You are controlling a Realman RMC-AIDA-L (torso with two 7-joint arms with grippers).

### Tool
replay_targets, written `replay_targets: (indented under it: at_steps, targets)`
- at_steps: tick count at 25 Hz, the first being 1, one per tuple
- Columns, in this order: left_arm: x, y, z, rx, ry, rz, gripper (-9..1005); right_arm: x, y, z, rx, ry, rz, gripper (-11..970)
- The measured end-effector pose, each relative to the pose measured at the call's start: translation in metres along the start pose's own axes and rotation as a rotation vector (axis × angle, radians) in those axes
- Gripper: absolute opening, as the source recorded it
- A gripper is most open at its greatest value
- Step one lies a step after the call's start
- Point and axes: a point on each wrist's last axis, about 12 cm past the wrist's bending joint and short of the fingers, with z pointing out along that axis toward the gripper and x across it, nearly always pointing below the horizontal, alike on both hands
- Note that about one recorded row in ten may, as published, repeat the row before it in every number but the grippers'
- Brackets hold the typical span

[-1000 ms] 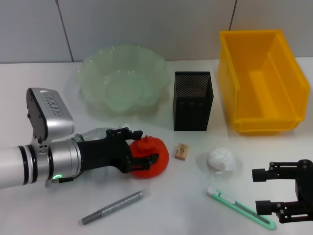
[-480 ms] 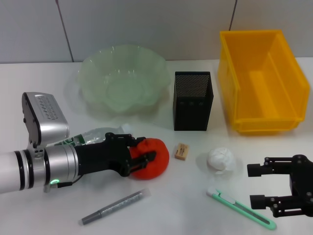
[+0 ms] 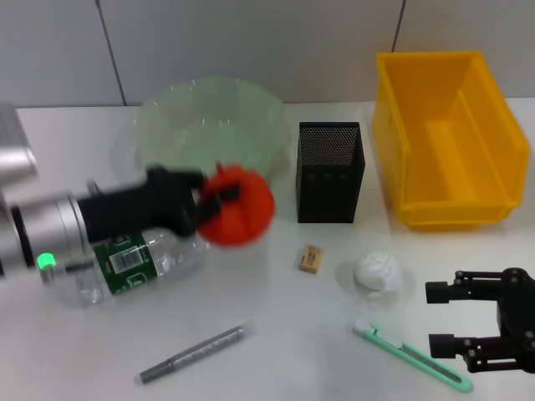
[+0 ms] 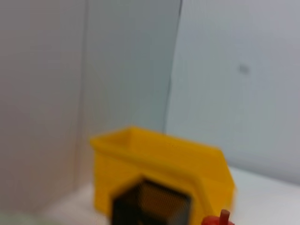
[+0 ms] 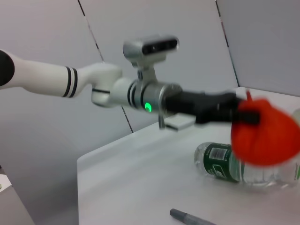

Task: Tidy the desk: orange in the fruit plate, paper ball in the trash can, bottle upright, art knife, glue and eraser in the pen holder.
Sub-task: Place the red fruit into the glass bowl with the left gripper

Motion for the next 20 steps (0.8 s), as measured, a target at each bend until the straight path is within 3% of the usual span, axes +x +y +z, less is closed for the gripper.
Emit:
replay_targets:
  at_steps: [1, 3, 6, 7, 9, 12, 15, 20]
  targets:
    - [0.000, 0.000, 0.000, 0.000, 0.000, 0.000, 176, 0.000, 0.000, 0.000, 0.000, 0.000, 0.000, 737]
    - [-0.025, 0.013, -0.003, -0.046, -0.034, 0.001, 161, 0.001, 0.001, 0.000, 0.002, -0.001, 0.001, 737]
    - [-0.041, 0.026, 0.002, -0.107, -0.048, 0.002, 141, 0.003, 0.002, 0.000, -0.002, -0.006, 0.004, 737]
    - [-0.051, 0.040, 0.010, -0.194, -0.044, -0.018, 138, 0.006, 0.003, 0.001, -0.007, -0.011, 0.004, 738]
    - [-0.053, 0.045, 0.016, -0.230, -0.037, -0.027, 130, 0.007, 0.003, 0.002, -0.008, -0.014, 0.006, 738]
    - [-0.060, 0.061, 0.046, -0.350, 0.010, -0.038, 119, 0.009, 0.004, 0.002, -0.012, -0.012, 0.007, 738]
    - [-0.062, 0.068, 0.062, -0.420, 0.050, -0.044, 108, 0.008, 0.004, 0.001, -0.013, -0.016, 0.008, 738]
    - [-0.062, 0.071, 0.072, -0.469, 0.079, -0.056, 77, 0.008, 0.005, 0.001, -0.017, -0.016, 0.011, 738]
